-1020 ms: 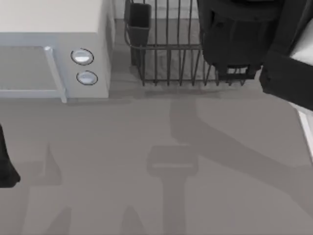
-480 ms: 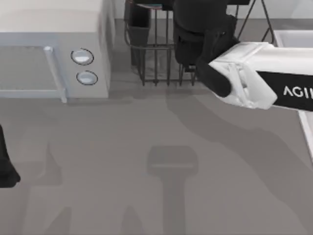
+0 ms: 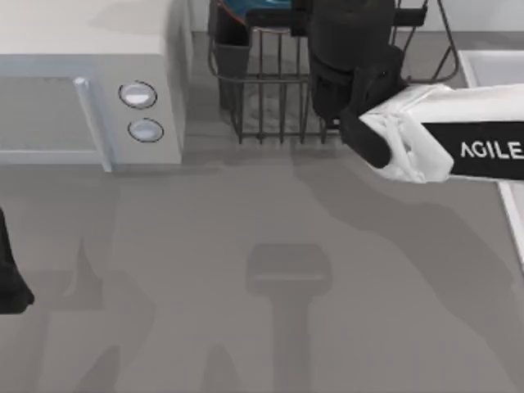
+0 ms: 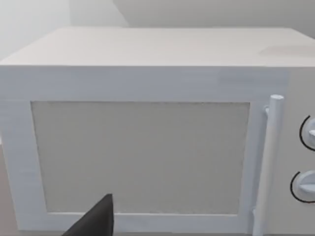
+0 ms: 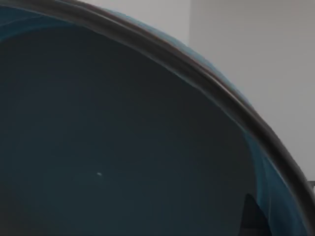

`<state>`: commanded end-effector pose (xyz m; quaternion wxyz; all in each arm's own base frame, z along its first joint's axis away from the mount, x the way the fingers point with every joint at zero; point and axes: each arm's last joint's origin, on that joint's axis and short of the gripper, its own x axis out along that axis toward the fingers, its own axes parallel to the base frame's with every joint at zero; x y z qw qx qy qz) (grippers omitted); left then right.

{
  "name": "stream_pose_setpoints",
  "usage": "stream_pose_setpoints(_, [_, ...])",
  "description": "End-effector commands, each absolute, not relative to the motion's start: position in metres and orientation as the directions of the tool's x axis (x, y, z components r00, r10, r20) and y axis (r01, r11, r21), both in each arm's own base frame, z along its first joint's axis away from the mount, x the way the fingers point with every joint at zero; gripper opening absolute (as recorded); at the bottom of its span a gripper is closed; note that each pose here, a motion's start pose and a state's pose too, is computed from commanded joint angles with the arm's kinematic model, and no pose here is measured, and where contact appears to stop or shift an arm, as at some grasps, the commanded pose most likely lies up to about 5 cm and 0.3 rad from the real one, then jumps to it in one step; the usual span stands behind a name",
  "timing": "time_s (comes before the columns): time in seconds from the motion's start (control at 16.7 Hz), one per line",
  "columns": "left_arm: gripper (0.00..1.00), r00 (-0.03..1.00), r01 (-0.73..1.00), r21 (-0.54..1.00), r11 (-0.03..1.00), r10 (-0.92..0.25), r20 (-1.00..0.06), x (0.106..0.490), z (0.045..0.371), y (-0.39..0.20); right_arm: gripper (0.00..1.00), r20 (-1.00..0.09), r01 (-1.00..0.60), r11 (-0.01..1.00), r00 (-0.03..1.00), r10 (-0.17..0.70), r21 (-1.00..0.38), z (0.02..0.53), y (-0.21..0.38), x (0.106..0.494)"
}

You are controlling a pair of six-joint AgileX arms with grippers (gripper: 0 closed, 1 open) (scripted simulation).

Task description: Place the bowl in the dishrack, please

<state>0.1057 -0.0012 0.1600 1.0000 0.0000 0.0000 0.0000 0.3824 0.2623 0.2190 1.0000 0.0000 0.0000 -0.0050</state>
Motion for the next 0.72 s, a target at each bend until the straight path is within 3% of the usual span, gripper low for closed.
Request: stream_pose_setpoints(0.72, [1.00,1.000,0.000,0.000,1.000,0.000,0.000,0.1057,0.1600,-0.0012,0.90,0.000,0.010,1.000,1.000,-0.010,0.000,0.2190,0.2623,0.3824])
